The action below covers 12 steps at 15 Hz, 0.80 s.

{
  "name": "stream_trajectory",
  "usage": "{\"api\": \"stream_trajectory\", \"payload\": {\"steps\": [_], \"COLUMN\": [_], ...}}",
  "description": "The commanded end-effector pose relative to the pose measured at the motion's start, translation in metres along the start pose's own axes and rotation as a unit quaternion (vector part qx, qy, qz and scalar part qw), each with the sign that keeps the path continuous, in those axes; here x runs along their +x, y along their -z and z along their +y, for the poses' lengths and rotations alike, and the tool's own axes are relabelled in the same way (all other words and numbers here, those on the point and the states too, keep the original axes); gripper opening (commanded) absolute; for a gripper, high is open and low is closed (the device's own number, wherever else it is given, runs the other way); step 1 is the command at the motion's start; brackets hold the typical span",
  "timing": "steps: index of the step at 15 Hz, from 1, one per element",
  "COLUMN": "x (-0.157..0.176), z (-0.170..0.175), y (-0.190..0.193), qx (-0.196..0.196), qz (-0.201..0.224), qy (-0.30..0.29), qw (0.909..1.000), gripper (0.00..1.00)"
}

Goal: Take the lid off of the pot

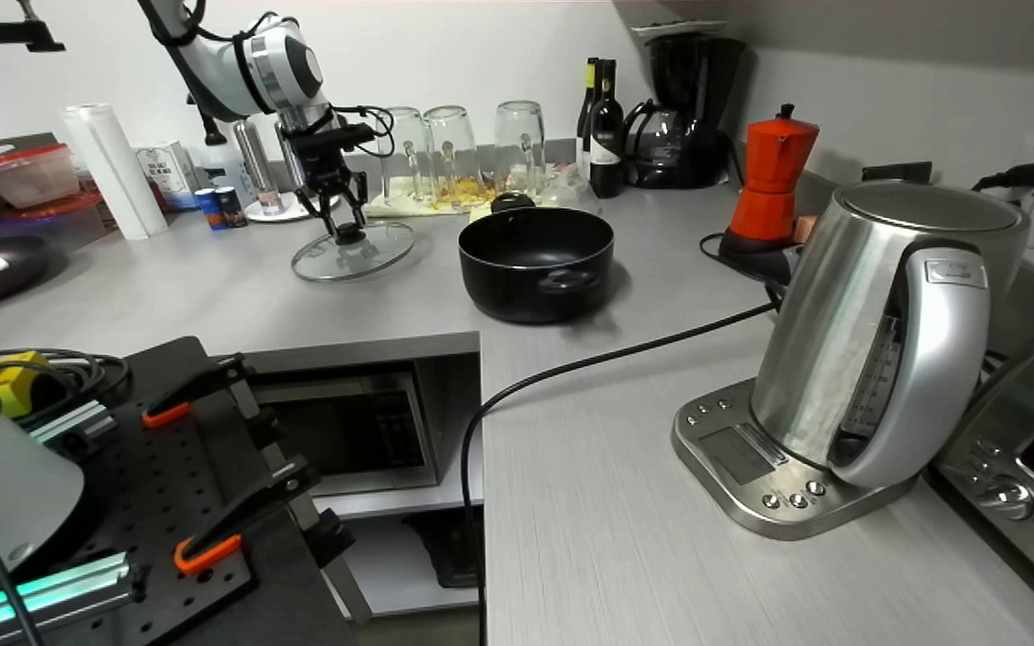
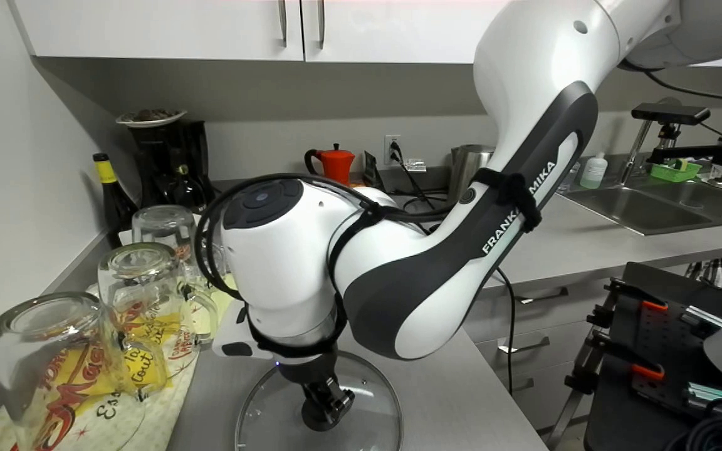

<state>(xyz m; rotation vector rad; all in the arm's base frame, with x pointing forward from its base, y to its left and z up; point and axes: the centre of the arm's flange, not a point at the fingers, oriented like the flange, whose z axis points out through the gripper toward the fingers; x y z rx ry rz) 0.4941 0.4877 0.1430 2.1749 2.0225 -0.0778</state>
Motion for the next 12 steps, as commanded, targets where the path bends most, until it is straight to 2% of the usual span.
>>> {"api": "stream_trajectory", "payload": {"steps": [1,2,5,6,10,11,12], "x": [0.008,0.008,0.010,0.009,0.006,0.008,0.008], "z": [0.007,0.007,0.009,0.008,0.006,0.009,0.009], "y": [0.007,0.007,0.013,0.016,0.031,0.019,0.021], "qx": [-0.010,-0.011,-0.015,-0.017,-0.034,-0.015,-0.016], "qz": [0.003,0.003,0.008,0.011,0.015,0.014,0.015], "qy": [-0.012,-0.013,-0.015,-0.015,-0.018,-0.011,-0.011], "qw": [0.9999,0.9999,0.9997,0.9997,0.9991,0.9997,0.9997], "gripper": [0.78,0.80,0.98,1.00,1.00,1.00,1.00]}}
